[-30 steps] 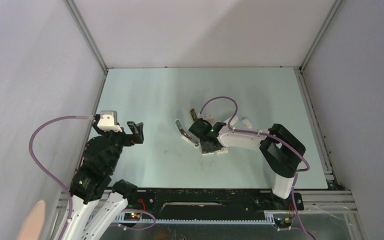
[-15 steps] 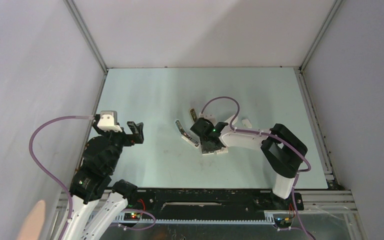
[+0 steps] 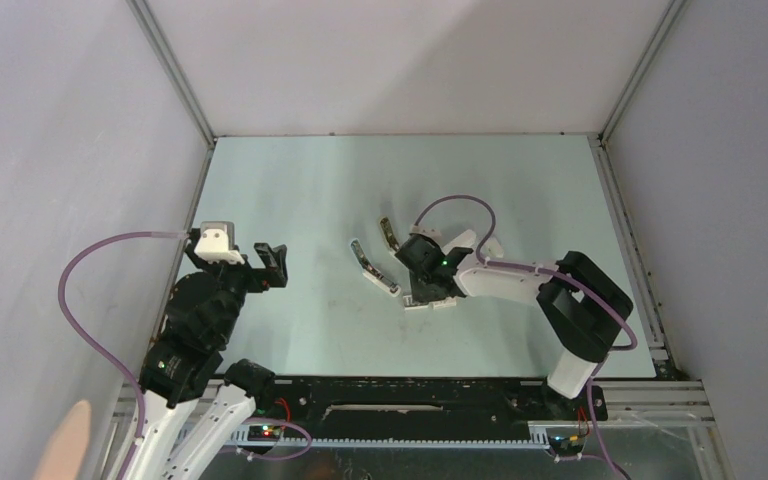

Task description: Load the staples into the stapler

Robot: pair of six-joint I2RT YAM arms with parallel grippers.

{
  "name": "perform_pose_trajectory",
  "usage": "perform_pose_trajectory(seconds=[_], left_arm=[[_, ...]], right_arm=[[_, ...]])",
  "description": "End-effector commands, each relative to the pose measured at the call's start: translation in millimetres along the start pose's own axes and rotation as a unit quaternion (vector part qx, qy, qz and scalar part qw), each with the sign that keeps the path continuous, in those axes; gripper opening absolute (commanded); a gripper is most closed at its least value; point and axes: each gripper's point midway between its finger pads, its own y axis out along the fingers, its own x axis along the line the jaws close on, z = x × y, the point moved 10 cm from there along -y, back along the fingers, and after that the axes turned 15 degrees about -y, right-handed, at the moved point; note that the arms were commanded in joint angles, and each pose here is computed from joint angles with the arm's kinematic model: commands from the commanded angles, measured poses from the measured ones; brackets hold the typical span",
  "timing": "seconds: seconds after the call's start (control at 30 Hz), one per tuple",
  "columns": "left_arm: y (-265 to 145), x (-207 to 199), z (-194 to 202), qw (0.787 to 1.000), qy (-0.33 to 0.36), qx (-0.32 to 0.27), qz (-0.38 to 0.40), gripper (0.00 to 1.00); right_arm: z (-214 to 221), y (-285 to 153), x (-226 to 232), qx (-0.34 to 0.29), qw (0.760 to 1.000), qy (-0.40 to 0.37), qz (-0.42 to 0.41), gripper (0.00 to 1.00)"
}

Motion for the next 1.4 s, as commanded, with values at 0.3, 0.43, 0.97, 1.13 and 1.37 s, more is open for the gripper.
perform_pose_trajectory(seconds=[0.3, 0.43, 0.97, 1.13, 1.37], left_arm=[[2, -4, -4, 1.000, -0.001, -0.011, 0.016, 1.00], [2, -4, -4, 1.000, -0.001, -0.011, 0.017, 1.00], [2, -4, -4, 1.000, -0.001, -0.012, 0.017, 1.00], [1, -4, -4, 1.000, -0.002, -0.013, 0.018, 1.00], [2, -5, -4, 1.000, -0.002, -0.012, 0.018, 1.00]], right_arm=[[-2, -17, -7, -0.035, 0.997, 0.003, -0.065, 0.23], [-3, -20, -6, -0.042, 0.997, -0.004, -0.068, 0.20], [-11, -19, 10, -0.039, 0.997, -0.070, 0.010, 0.29], [-12, -16, 11, -0.033, 0.997, -0.073, 0.022, 0.29], [-11, -10, 14, -0.026, 0.996, -0.077, 0.019, 0.29]])
